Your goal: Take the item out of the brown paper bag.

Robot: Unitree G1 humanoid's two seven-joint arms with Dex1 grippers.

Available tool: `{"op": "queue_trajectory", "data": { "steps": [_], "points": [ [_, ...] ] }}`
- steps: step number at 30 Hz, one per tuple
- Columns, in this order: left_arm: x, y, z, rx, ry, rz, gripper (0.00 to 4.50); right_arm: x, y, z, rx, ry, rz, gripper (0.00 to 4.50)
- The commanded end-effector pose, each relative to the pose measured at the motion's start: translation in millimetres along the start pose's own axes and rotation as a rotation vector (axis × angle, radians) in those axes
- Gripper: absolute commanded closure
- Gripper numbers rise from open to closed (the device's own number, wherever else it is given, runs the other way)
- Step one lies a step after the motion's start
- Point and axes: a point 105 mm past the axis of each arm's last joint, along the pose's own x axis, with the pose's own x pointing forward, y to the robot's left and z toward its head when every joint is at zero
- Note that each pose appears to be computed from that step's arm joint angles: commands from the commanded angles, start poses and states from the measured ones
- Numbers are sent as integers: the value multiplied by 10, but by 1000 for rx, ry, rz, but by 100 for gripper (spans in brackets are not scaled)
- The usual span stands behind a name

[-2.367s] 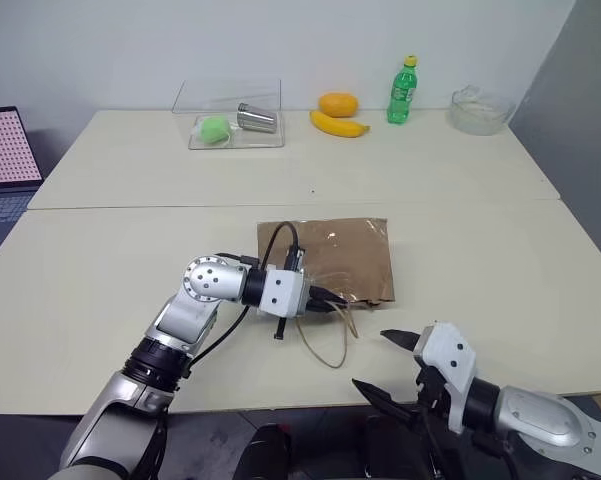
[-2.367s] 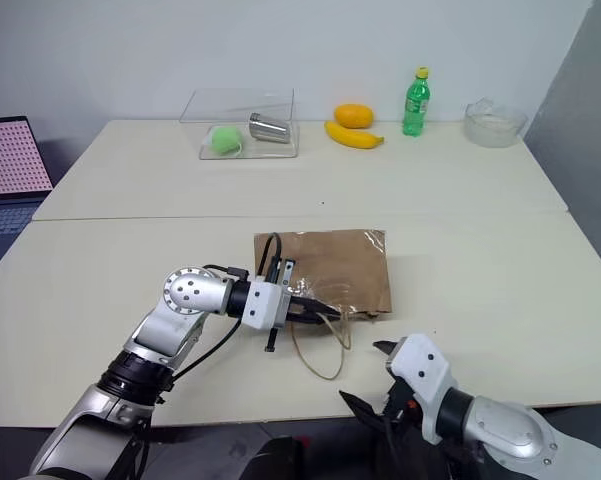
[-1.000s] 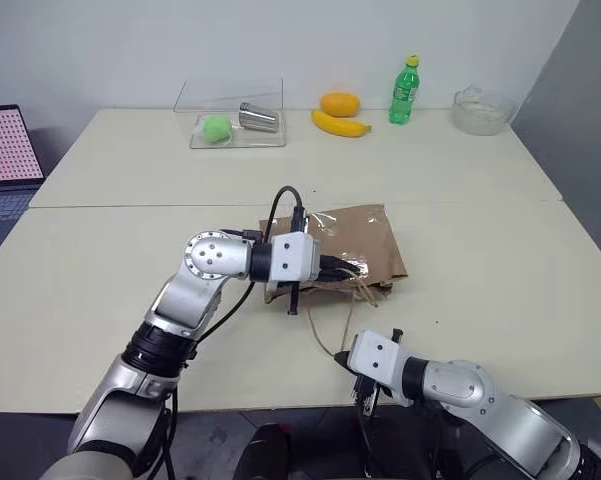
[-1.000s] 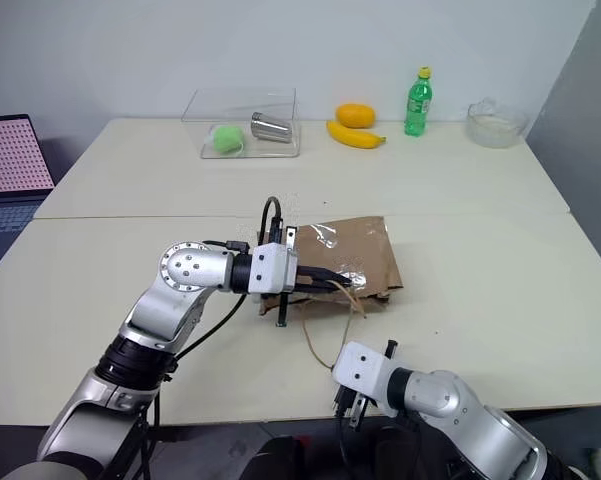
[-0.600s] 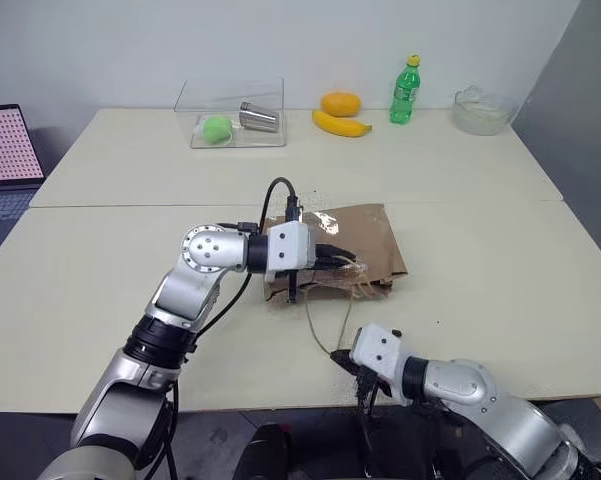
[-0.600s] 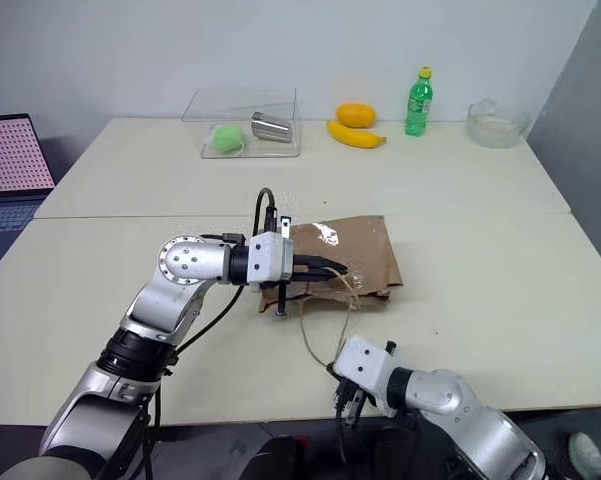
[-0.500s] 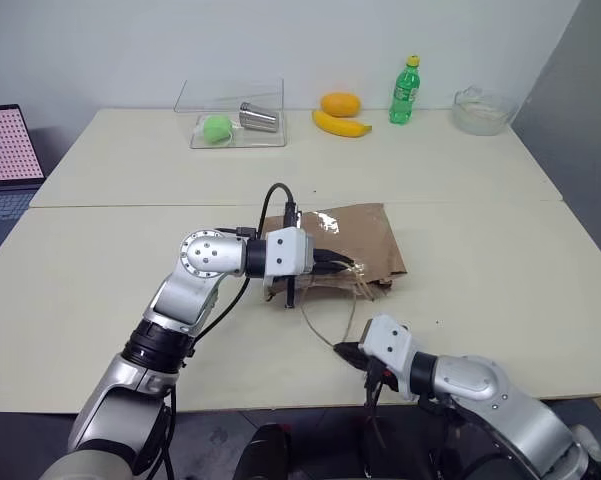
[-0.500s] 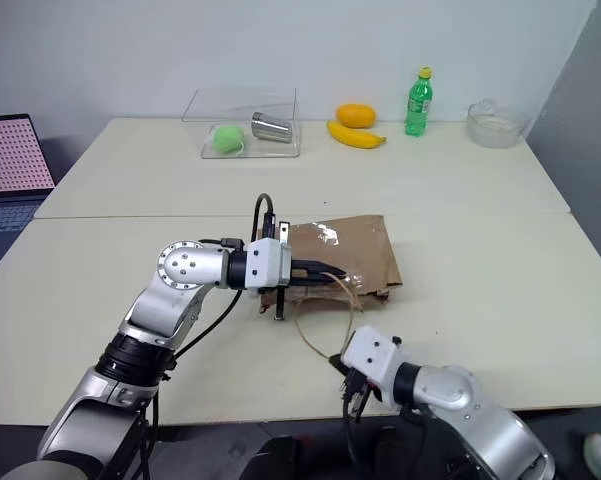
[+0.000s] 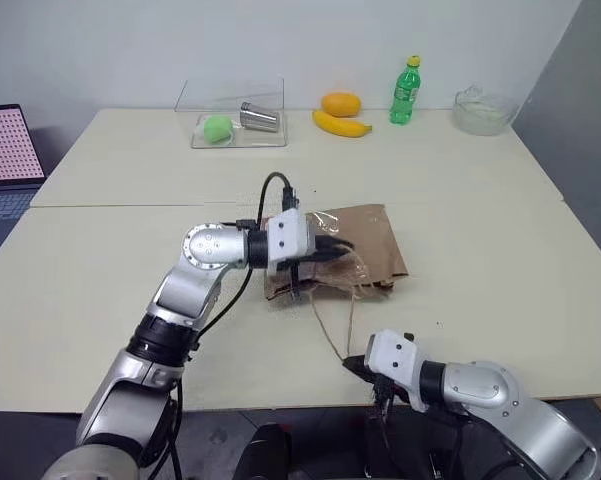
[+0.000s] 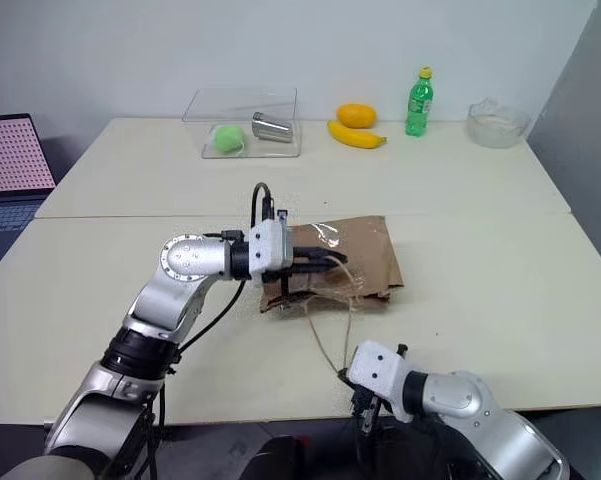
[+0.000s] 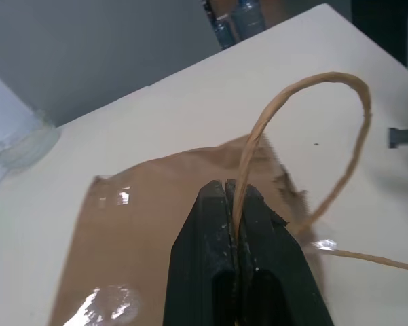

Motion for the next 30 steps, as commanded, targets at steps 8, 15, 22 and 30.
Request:
{"op": "queue_trajectory", "data": {
  "steps": [8,15,22,30],
  "points": [
    [-96,657,285,89,-75,202,450,109,207,-206,-27,58,80,448],
    [-74,1079,654,109,-164,290,450,130,235,-254,-14,67,92,448],
    [-63,1013,727,81,-201,242,450,160,78,-122,0,-5,10,448],
    [-41,703,716,1,-212,131,450,-52,-165,182,27,-143,-135,251]
  ]
}}
